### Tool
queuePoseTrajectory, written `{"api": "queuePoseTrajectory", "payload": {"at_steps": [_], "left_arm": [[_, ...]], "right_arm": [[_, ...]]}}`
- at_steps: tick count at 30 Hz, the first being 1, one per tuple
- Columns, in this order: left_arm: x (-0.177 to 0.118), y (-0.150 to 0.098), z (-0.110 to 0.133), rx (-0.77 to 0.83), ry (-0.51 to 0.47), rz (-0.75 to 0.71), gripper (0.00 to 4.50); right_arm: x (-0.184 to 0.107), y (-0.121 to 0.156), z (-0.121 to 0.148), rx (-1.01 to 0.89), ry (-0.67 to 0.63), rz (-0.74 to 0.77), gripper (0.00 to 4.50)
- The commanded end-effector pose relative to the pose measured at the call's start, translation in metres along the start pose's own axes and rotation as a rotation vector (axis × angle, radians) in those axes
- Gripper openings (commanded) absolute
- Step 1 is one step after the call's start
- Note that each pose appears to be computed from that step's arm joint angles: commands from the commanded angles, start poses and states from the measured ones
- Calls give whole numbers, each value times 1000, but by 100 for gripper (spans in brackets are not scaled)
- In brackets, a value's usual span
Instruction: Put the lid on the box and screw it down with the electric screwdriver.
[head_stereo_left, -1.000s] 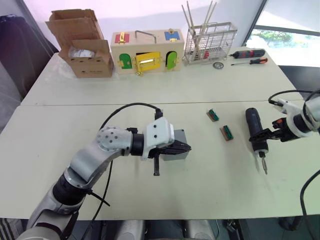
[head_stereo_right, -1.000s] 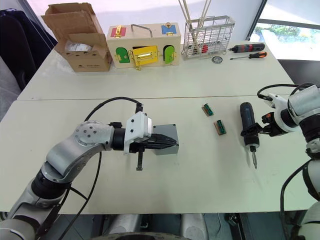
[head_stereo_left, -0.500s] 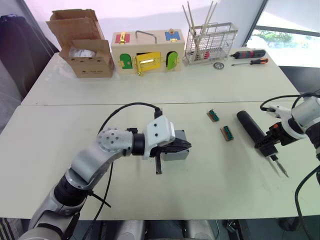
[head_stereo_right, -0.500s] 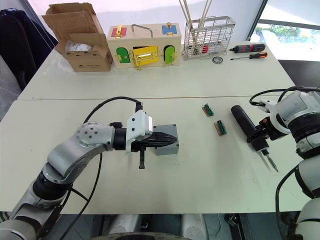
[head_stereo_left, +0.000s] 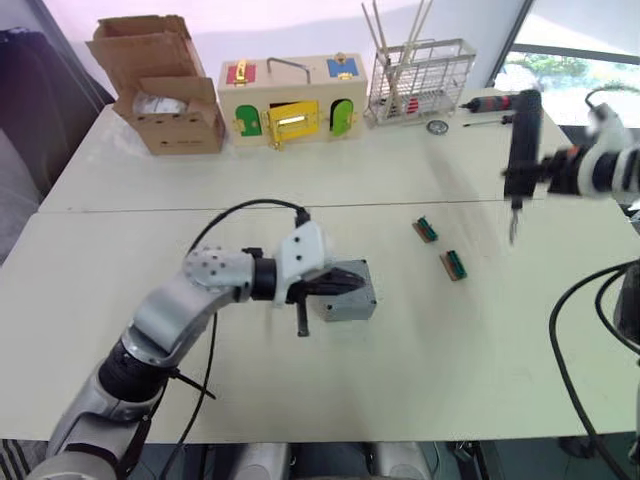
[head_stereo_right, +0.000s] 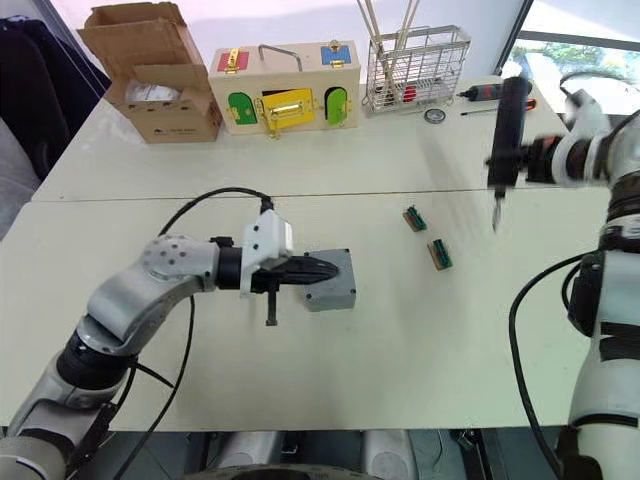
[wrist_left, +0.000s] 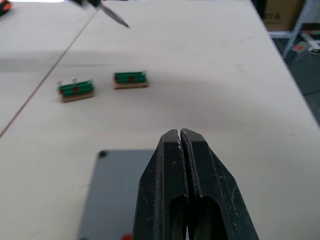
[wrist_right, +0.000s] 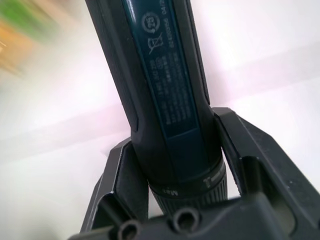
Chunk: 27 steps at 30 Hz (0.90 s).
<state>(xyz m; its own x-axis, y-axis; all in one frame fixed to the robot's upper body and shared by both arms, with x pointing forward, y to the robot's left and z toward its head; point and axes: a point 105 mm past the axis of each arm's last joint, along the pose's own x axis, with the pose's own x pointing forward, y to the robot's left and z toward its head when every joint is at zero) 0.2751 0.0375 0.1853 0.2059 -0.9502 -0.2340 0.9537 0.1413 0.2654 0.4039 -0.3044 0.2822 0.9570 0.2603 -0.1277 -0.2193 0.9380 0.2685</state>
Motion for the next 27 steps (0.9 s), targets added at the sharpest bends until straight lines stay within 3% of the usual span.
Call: {"api": "queuePoseTrajectory", "payload": {"at_steps": [1, 3, 7, 13, 19, 27], "left_arm": [[-10, 14, 15, 34, -40, 14, 0], [-13, 20, 13, 28, -28, 17, 0], [-16, 28, 8, 12, 6, 24, 0], [-15, 28, -13, -7, 92, 17, 0], [-10, 21, -27, -22, 133, 0, 0], [2, 15, -39, -31, 160, -10, 0]], "right_arm": [[-29, 25, 40, 6, -405, 11, 181], [-33, 48, 24, 58, -442, 50, 181], [-47, 103, 9, 210, -566, 305, 181], [-56, 170, -46, -75, -439, 530, 181], [-54, 187, -82, -96, -370, 607, 181], [-46, 194, -102, -127, -335, 622, 181]]}}
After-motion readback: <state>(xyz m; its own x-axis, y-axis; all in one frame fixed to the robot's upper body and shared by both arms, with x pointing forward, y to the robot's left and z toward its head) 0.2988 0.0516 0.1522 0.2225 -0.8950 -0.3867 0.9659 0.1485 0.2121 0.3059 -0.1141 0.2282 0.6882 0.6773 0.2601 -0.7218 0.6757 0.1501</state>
